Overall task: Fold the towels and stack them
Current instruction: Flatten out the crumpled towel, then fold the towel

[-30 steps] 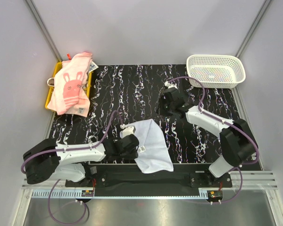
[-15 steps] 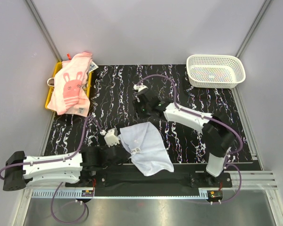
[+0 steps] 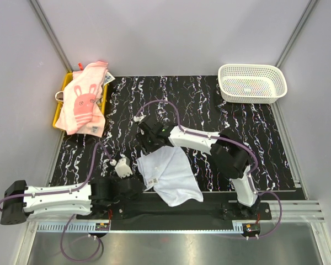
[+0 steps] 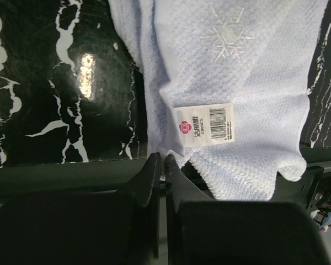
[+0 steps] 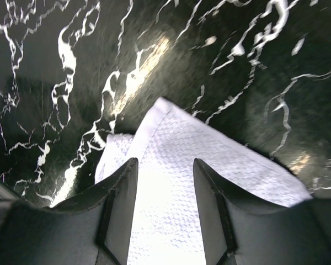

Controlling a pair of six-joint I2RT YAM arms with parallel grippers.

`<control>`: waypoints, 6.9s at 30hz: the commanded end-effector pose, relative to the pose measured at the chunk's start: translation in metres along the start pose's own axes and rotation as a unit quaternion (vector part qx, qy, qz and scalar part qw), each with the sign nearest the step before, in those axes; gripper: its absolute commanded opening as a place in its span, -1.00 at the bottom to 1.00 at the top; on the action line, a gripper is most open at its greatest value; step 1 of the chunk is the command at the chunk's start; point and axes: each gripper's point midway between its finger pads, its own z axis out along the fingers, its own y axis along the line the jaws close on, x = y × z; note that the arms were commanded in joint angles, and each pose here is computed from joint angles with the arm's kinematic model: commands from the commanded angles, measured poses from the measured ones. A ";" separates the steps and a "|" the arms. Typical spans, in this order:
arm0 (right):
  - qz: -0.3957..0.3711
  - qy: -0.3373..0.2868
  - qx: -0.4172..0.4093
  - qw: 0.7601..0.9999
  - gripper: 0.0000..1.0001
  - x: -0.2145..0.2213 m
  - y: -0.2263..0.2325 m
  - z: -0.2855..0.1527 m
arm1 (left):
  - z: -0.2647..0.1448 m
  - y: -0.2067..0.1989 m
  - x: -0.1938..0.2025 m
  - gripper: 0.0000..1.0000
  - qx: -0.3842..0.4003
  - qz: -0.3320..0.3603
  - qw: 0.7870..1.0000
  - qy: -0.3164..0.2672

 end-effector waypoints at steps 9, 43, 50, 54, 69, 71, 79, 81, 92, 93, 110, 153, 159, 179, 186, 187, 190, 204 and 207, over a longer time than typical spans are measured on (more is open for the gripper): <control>-0.001 -0.022 0.013 1.000 0.04 -0.014 0.016 0.013 | 0.003 0.009 -0.002 -1.00 -0.012 -0.013 1.000 -0.013; -0.004 -0.032 0.090 0.995 -0.76 -0.015 0.000 0.038 | -0.005 0.004 -0.010 -1.00 -0.010 -0.005 1.000 -0.024; 0.000 -0.109 0.147 0.983 -1.00 -0.055 -0.019 -0.023 | -0.028 -0.009 -0.037 -1.00 -0.010 0.010 0.998 -0.061; 0.013 -0.161 0.159 0.974 -1.00 -0.080 -0.024 -0.072 | -0.052 -0.025 -0.070 -1.00 -0.006 0.029 0.993 -0.112; 0.085 -0.334 0.224 0.912 -1.00 -0.109 -0.066 -0.262 | -0.129 -0.105 -0.209 -1.00 0.005 0.112 0.955 -0.276; 0.096 -0.340 0.234 0.906 -1.00 -0.112 -0.080 -0.268 | -0.131 -0.113 -0.243 -1.00 -0.002 0.112 0.946 -0.303; 0.138 -0.349 0.235 0.896 -1.00 -0.149 -0.163 -0.252 | -0.087 -0.170 -0.346 -1.00 0.026 0.125 0.948 -0.293; 0.149 -0.355 0.235 0.893 -1.00 -0.161 -0.191 -0.246 | -0.059 -0.180 -0.375 -1.00 0.027 0.124 0.951 -0.281; 0.195 -0.355 0.202 0.892 -1.00 -0.225 -0.291 -0.170 | 0.080 -0.178 -0.486 -1.00 0.025 0.112 0.968 -0.224; 0.193 -0.363 0.192 0.891 -1.00 -0.235 -0.290 -0.172 | 0.089 -0.173 -0.488 -1.00 0.018 0.110 0.970 -0.218; 0.270 -0.290 0.100 0.912 -1.00 -0.132 -0.243 -0.141 | 0.092 -0.104 -0.382 -1.00 -0.003 0.049 0.986 -0.157; 0.308 -0.182 0.079 0.930 -1.00 0.048 -0.160 -0.106 | 0.083 -0.042 -0.190 -1.00 -0.034 0.074 0.993 -0.085; 0.312 -0.181 0.064 0.931 -1.00 0.055 -0.154 -0.097 | 0.090 -0.035 -0.176 -1.00 -0.037 0.075 0.994 -0.072; 0.286 -0.187 0.099 0.935 -0.09 0.049 -0.157 -0.134 | 0.045 -0.069 -0.192 -0.07 -0.007 0.101 0.990 -0.098; 0.287 -0.141 0.097 0.942 -0.22 0.059 -0.153 -0.096 | 0.081 -0.062 -0.181 -0.16 -0.037 0.119 0.991 -0.057; 0.290 -0.133 0.094 0.943 -0.26 0.067 -0.150 -0.090 | 0.087 -0.060 -0.176 -0.18 -0.036 0.117 0.991 -0.051; 0.291 -0.118 0.088 0.945 -0.30 0.086 -0.138 -0.081 | 0.094 -0.047 -0.155 -0.32 -0.034 0.109 0.993 -0.033; 0.287 -0.082 0.099 0.949 -0.39 0.127 -0.126 -0.070 | 0.101 0.001 -0.111 -0.53 -0.060 0.089 0.994 0.001; 0.282 -0.087 0.106 0.949 -0.39 0.125 -0.128 -0.081 | 0.090 -0.014 -0.118 -0.56 -0.040 0.092 0.995 -0.008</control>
